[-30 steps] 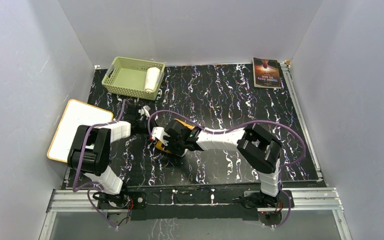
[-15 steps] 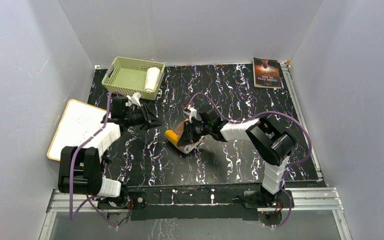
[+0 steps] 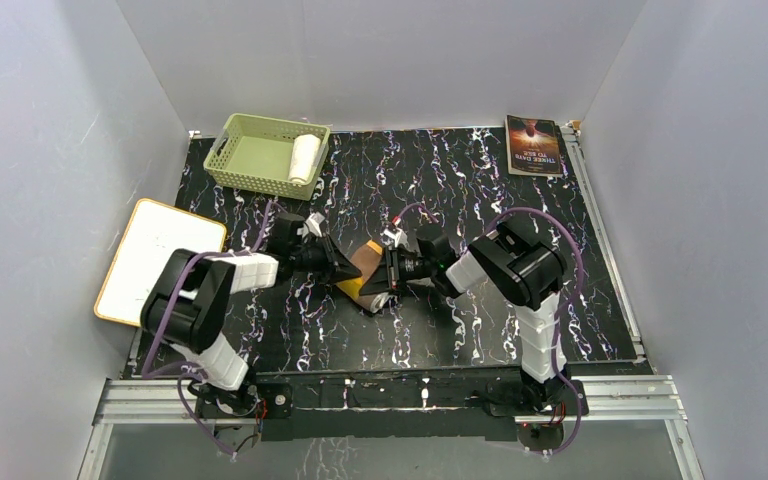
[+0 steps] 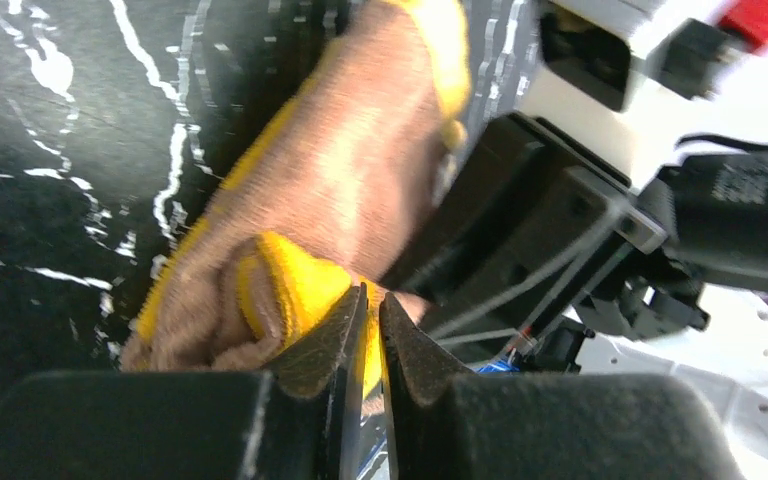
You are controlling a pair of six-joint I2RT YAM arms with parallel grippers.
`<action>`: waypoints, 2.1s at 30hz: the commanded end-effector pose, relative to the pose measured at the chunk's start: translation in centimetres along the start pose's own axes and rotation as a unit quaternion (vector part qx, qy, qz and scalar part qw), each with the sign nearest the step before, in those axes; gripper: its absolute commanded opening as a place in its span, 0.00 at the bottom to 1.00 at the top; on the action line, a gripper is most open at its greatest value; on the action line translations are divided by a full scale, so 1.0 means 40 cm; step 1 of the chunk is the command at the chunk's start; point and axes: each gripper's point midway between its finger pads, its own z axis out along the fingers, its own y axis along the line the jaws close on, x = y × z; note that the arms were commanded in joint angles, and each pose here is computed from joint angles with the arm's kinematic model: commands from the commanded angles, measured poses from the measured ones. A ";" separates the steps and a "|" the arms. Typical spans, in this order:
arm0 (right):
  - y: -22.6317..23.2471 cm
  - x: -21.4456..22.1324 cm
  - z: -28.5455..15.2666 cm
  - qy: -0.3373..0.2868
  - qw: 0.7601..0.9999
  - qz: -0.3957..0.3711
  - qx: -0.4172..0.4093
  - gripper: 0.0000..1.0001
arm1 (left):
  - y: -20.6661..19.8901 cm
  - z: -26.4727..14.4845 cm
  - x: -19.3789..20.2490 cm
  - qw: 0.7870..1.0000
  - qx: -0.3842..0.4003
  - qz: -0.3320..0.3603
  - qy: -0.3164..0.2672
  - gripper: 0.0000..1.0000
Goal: Roll the towels
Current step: Roll the towel at the center of the board.
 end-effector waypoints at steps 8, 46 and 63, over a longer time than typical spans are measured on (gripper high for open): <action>-0.049 -0.081 -0.055 -0.014 0.933 -0.245 0.262 0.73 | 0.146 0.080 0.032 0.993 -0.113 0.016 0.015 0.05; 0.075 -0.011 0.012 0.083 0.733 -0.596 0.318 0.68 | 0.211 0.101 0.065 0.987 -0.146 0.020 0.060 0.03; -0.058 0.028 -0.008 0.101 0.749 -0.534 0.379 0.34 | 0.090 -0.030 -0.103 0.998 -0.067 0.003 -0.019 0.14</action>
